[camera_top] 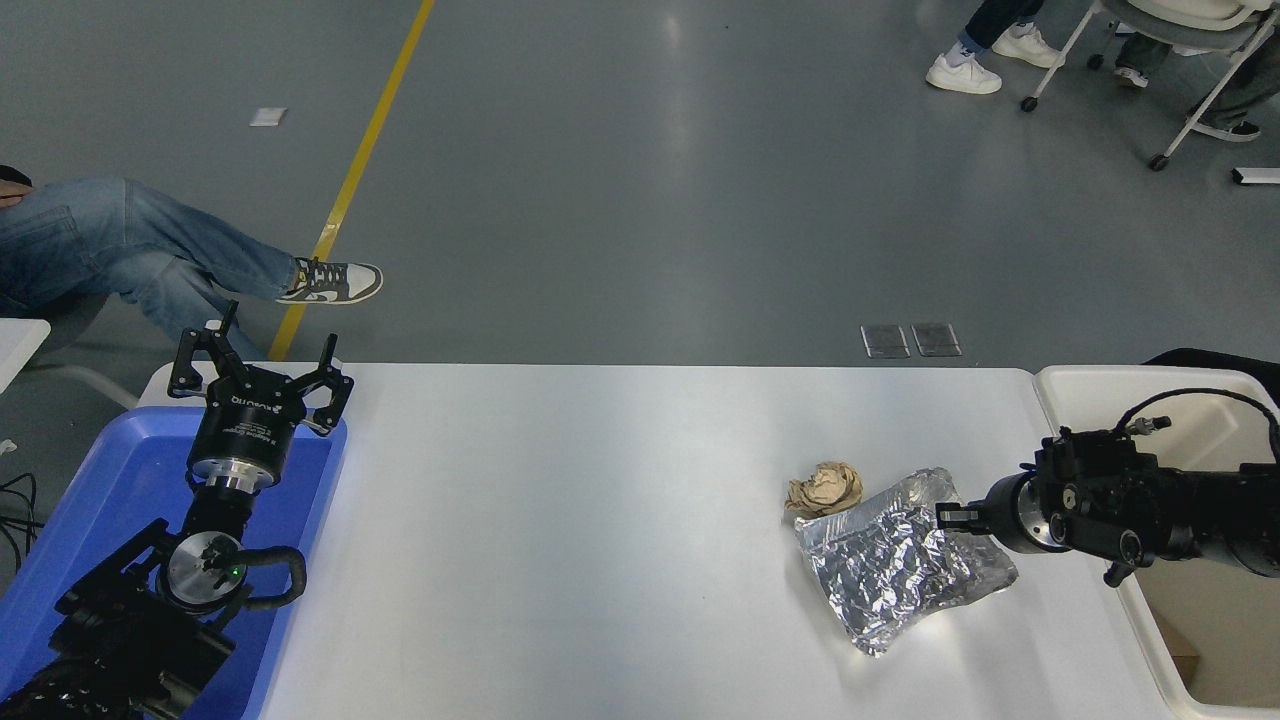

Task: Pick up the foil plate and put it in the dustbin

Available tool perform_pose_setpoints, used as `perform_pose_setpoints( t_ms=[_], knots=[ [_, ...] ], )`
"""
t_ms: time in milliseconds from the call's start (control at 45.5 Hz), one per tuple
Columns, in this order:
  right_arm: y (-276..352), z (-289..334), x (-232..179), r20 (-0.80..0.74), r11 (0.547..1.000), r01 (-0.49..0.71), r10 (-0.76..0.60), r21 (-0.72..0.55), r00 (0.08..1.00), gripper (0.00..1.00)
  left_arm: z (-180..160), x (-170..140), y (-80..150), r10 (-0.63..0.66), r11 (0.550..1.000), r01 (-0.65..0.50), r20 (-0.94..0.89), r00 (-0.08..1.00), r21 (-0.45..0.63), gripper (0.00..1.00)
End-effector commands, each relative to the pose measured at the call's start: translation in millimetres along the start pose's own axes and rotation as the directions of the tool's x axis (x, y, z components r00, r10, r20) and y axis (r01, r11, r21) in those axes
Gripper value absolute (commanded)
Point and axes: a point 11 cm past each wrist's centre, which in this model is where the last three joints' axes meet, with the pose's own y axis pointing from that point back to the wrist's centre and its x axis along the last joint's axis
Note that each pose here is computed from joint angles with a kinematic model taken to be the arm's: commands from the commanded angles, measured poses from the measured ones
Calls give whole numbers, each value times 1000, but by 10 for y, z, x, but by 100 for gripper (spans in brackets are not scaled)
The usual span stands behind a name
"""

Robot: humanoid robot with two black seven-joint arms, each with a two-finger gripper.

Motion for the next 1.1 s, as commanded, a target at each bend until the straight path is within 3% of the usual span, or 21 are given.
perform_pose_setpoints(
  t_ms=[0,264,527,835,1077],
  knots=[
    [134,142,82,-30,1000,4,-5,-18,1000,0,1,-3,-3,-1,1000,1,0,1000,-1,100],
    [705,351,377,4,999,36,-36,-18,999,0,-1,2,2,1,1000,-1,0,1000,0,100],
    [1777,410,935,-15,999,21,-21,-34,1000,0,-2,2,2,1,1000,-1,0,1000,2,100],
    [3024,7,1503,-78,997,74,-76,-26,994,0,-2,-5,-3,-3,1000,3,0,1000,2,100],
    [3516,-337,1828,-162,999,-51,50,0,986,0,-3,-5,-3,-3,1000,3,0,1000,3,100]
  ],
)
